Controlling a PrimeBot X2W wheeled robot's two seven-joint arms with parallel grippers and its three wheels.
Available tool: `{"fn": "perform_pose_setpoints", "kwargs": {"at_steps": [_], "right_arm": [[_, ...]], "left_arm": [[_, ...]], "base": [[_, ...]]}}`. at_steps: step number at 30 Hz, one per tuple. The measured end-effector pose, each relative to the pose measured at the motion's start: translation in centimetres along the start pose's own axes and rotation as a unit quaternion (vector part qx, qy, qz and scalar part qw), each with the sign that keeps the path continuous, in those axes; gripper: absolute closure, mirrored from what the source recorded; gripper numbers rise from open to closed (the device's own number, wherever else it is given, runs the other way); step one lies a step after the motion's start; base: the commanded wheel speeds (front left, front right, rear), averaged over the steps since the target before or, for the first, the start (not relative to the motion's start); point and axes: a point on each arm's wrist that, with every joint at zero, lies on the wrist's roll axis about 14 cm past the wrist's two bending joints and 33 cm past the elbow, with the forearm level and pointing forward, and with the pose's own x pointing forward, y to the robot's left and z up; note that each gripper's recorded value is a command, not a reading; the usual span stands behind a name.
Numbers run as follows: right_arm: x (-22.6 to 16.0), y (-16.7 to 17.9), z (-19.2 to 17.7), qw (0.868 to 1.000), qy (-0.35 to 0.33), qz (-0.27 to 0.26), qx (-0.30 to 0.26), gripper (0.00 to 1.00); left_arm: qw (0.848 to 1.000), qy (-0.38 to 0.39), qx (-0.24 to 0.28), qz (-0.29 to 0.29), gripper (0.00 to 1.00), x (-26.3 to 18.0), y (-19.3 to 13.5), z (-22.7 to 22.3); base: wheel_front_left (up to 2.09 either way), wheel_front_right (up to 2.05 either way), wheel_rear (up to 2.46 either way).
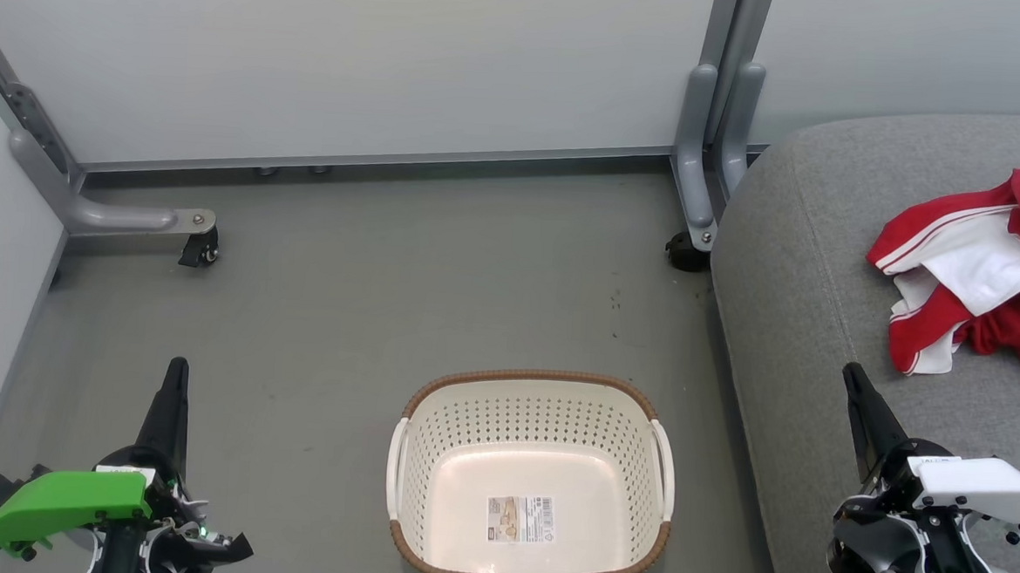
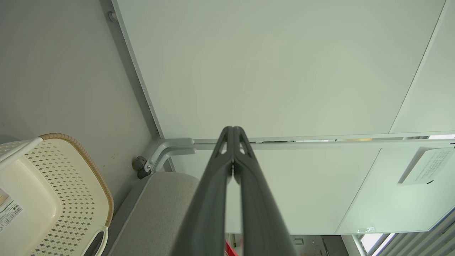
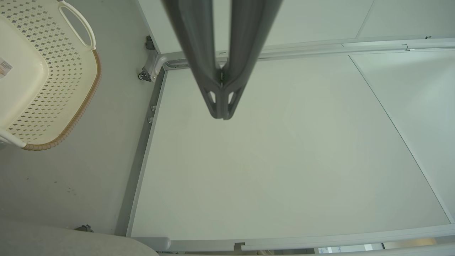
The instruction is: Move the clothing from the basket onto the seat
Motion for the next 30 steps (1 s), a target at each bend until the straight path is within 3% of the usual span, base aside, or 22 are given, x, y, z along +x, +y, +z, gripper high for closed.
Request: {"fn": "perform_pose_setpoints", "kwargs": {"at_steps": [30], "right_arm": [[0.04,0.06,0.03,1.000,0.000,0.001,0.001,1.00]], "left_arm": [[1.000,0.001,-0.003,-0.001,1.00,0.02,-0.02,-0.11]], "base": [[0.00,0.00,0.00]]}}
